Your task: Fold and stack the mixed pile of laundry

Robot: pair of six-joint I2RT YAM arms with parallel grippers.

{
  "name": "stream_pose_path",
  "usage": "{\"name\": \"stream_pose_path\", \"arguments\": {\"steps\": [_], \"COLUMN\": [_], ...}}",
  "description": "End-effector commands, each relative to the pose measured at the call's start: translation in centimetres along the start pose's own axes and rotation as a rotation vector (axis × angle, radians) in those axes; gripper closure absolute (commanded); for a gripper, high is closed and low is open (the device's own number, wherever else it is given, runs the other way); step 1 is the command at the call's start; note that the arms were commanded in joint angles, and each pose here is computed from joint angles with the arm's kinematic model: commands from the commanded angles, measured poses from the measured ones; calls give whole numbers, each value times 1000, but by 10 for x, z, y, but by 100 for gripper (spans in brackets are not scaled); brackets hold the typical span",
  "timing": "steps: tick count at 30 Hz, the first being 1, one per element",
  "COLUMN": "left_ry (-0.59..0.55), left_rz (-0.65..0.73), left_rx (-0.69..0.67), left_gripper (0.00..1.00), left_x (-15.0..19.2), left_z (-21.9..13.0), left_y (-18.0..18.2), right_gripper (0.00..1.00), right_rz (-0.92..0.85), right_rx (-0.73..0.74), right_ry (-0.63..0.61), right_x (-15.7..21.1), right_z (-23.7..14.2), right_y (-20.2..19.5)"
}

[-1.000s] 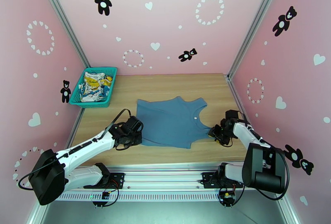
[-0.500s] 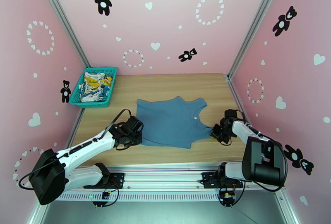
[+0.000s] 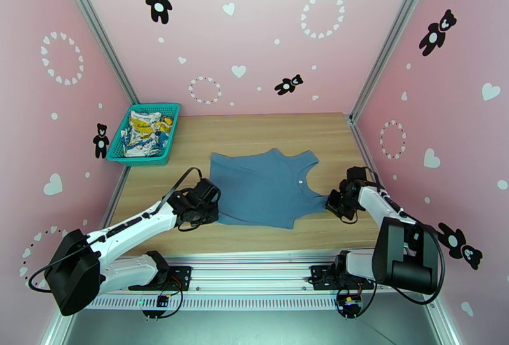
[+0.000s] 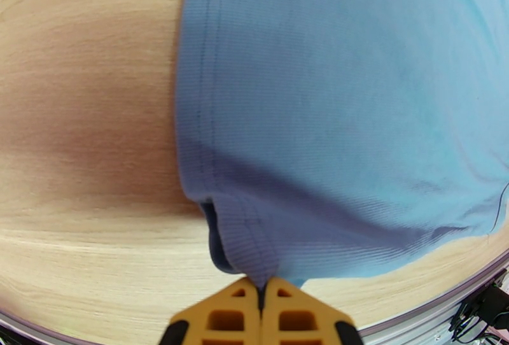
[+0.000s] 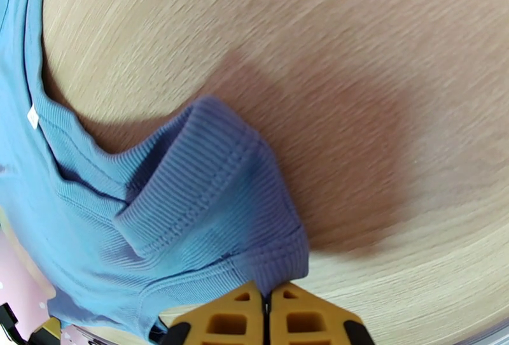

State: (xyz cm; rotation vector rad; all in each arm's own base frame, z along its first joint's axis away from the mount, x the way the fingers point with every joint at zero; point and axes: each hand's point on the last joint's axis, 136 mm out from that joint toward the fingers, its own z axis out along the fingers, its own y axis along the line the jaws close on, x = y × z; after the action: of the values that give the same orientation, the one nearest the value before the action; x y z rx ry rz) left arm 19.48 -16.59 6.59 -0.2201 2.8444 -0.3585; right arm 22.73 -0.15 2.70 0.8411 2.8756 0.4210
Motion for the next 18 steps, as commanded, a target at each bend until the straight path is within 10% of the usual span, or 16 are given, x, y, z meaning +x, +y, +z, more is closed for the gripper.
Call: {"name": "stream_pose_path", "arguments": {"steps": [1,18], "left_ry": [-43,-168], "left_rz": [-12,-71], "left_rx": [15,100], "left_gripper": [100,100], "left_x": [-7,-70], "left_z": [-5,-30], "left_y": [0,-33], "right_gripper": [99,98], "right_rz": [-14,-71], "right_rx": [-5,0], "right_ry": [-17,30], "right_x": [-9,-28], "right_z": [-7,-16], "right_y": [6,24]}}
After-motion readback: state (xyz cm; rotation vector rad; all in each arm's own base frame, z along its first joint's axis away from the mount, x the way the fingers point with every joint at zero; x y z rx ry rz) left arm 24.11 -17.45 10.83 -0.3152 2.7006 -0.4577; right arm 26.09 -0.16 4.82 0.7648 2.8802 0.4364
